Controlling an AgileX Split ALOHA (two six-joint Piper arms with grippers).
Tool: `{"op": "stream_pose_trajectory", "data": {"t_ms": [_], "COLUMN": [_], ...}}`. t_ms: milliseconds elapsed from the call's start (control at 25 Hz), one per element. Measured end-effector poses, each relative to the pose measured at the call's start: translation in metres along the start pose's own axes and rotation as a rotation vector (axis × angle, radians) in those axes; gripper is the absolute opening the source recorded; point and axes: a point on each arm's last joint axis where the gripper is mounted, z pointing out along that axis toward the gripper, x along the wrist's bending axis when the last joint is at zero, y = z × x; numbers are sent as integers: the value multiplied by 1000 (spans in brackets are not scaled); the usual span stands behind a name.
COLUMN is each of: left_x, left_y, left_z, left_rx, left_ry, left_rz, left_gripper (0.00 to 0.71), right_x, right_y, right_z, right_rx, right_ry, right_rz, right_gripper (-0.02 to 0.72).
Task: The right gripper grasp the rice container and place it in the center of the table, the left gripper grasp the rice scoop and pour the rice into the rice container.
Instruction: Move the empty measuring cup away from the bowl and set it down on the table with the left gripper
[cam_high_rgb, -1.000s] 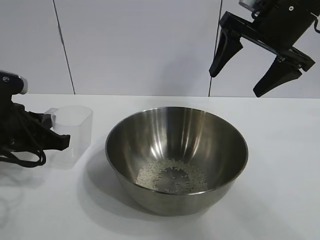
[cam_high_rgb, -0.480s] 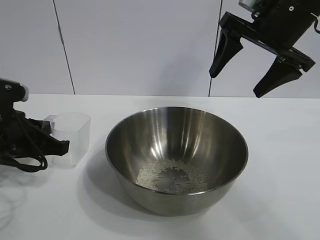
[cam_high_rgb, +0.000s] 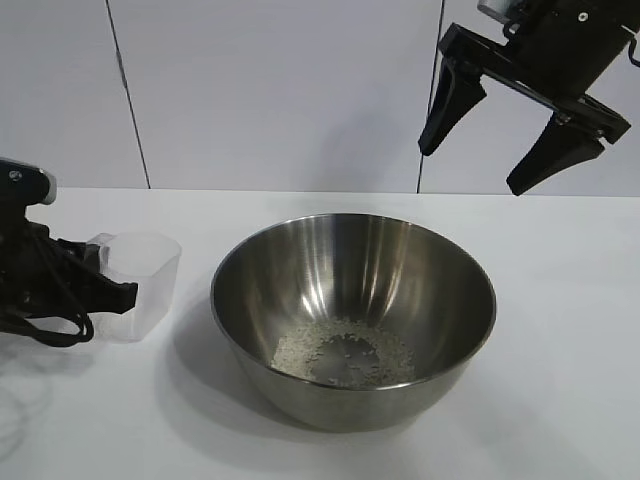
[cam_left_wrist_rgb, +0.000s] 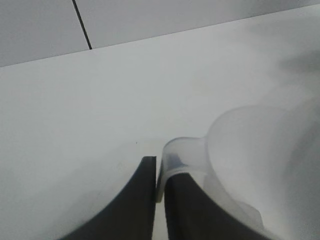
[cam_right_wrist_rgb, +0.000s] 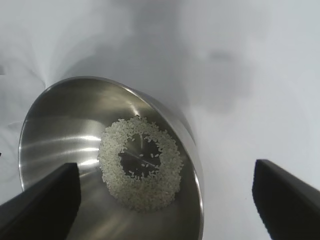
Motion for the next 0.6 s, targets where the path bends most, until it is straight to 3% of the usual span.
{"op": "stream_pose_trajectory", "data": {"t_ms": [360,480,600], "left_x": [0,1,2], "left_y": [-11,-14,-19], "left_z": [-12,-15,-21], "left_rx": [49,66,92], "left_ry": [-6,-1,3], "left_rz": [7,0,-10], "left_gripper": [412,480,505], "right_x": [0,0,0], "right_y": [0,0,0], "right_z": [0,0,0], "right_rx": [0,0,0], "right_ry": [0,0,0], "right_rz": [0,0,0], "right_gripper": [640,640,640]}}
